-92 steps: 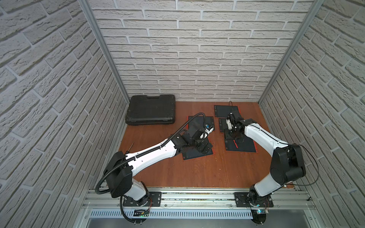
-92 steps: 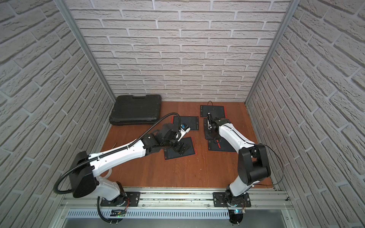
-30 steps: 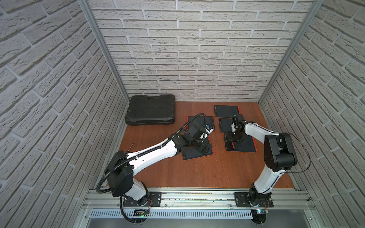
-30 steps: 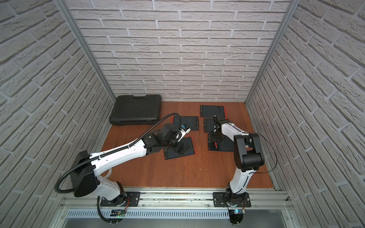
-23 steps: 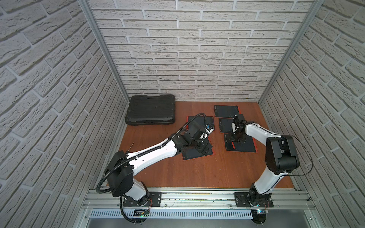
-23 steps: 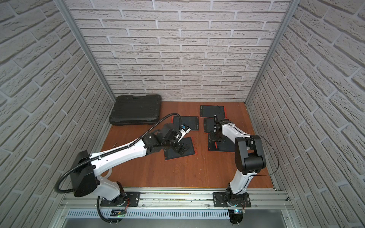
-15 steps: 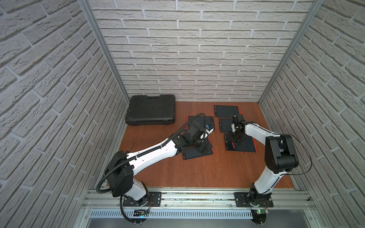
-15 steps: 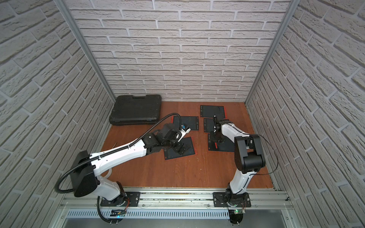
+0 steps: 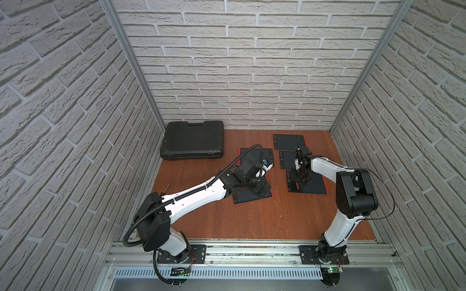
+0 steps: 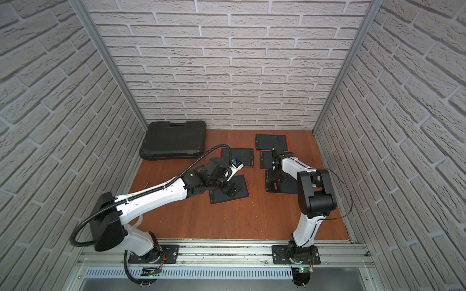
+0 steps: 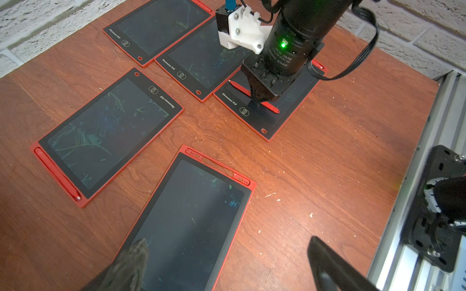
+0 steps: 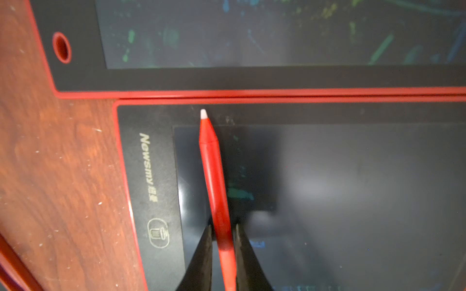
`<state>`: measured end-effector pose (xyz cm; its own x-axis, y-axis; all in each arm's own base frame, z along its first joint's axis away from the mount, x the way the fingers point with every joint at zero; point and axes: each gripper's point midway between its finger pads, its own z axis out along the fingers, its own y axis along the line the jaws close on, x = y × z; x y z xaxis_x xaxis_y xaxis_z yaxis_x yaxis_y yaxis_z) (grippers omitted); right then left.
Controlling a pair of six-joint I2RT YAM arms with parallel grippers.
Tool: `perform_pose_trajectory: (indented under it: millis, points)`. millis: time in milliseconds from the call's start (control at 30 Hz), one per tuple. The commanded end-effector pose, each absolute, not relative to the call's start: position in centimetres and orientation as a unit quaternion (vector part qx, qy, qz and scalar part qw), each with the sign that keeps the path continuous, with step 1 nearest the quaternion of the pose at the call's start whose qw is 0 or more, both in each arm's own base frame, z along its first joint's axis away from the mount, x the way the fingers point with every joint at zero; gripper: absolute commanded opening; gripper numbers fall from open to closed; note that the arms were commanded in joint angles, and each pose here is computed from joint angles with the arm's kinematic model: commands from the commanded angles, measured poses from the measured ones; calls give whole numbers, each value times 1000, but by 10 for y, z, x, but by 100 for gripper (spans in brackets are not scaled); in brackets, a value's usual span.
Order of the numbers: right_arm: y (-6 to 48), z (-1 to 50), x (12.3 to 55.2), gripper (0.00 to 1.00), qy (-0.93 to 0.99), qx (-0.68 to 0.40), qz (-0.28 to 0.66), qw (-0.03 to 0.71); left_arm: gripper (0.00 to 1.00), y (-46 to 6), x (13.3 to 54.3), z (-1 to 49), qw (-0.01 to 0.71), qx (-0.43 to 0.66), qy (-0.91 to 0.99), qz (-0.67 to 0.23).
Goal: Place the stylus back onto the writing tablet
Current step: Pick up the stylus from the writing tablet.
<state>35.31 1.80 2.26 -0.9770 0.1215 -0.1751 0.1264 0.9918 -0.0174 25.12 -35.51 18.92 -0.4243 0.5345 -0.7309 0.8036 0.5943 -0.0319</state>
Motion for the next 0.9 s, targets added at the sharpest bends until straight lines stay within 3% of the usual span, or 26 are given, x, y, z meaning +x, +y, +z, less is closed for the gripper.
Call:
perform_pose_trajectory:
  millis: [0,333,867]
  points:
    - [18,25,358,17,994,55,-25,92,98,-363,252,199,358,414,812,-201]
    - [22,28,358,10,994,45,-33,97,98,-363,251,200,358,416,811,-202]
    - [39,57,352,8,991,24,-23,133,98,-363,249,202,360,418,809,-202]
